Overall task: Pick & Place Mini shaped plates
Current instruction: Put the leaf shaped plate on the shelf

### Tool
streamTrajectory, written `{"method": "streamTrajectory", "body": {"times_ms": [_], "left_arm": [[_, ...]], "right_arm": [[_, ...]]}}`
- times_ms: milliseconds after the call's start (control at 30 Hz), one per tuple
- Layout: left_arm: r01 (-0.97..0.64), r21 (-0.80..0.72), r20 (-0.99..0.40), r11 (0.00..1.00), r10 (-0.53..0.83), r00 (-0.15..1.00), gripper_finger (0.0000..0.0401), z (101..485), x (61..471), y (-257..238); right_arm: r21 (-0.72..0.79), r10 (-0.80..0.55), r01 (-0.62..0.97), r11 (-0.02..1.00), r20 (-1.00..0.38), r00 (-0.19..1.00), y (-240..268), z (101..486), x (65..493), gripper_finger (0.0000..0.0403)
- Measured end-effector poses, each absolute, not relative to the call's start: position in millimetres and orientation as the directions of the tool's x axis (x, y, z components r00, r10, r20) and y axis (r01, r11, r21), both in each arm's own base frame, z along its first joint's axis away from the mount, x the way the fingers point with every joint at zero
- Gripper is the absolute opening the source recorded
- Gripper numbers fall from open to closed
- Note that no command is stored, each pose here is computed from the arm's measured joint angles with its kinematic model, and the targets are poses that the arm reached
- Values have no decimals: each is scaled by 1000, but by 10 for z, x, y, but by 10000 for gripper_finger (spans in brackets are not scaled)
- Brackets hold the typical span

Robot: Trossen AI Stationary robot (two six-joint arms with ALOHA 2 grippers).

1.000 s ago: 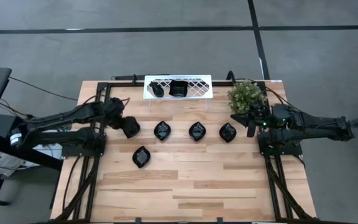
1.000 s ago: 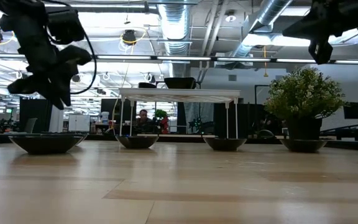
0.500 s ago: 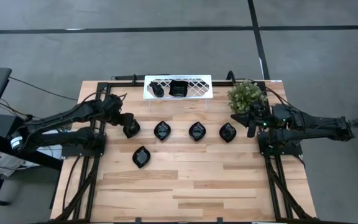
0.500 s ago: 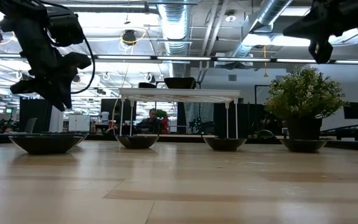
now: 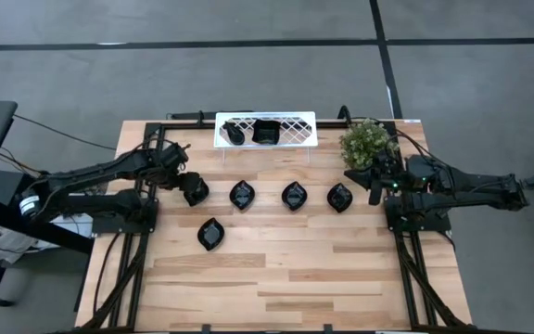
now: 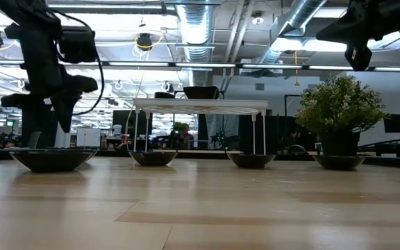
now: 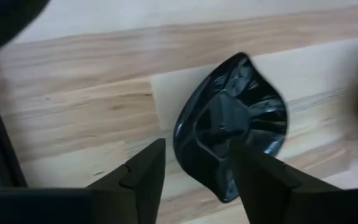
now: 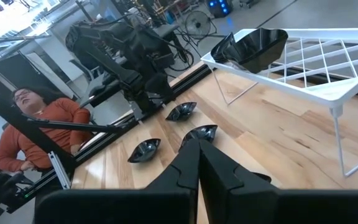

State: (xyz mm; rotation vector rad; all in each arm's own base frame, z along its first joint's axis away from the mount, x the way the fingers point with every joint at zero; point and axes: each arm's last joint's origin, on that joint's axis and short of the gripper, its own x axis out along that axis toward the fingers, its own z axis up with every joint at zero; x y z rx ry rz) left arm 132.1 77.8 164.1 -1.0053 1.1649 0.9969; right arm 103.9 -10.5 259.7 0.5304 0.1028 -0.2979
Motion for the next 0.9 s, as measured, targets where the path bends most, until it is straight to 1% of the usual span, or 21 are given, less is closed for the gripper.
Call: {"method": "streamTrajectory", "body": {"times_ms": [167,367,533,767,900], "left_arm": [[-968,-39,-997,248,53,54,196,1536,1360,802],[-969,24,-999,248,52,-12,197,1446,1387,828],[-969,27,-998,248,53,-14,196,1417,1410,843],[-969,7,-997,247,71,11,190,1379,1429,855],[-976,13,-998,218,59,0,185,1287,1371,819]], "right_arm": [[496,-253,306,812,-173,952,-105,2597,1039,1],[498,-253,305,811,-171,952,-105,2599,1039,1],[500,-253,305,811,-171,952,-105,2602,1038,1],[500,-253,305,811,-171,952,-105,2602,1038,1],[499,-253,305,811,-171,952,-105,2602,1038,1]]}}
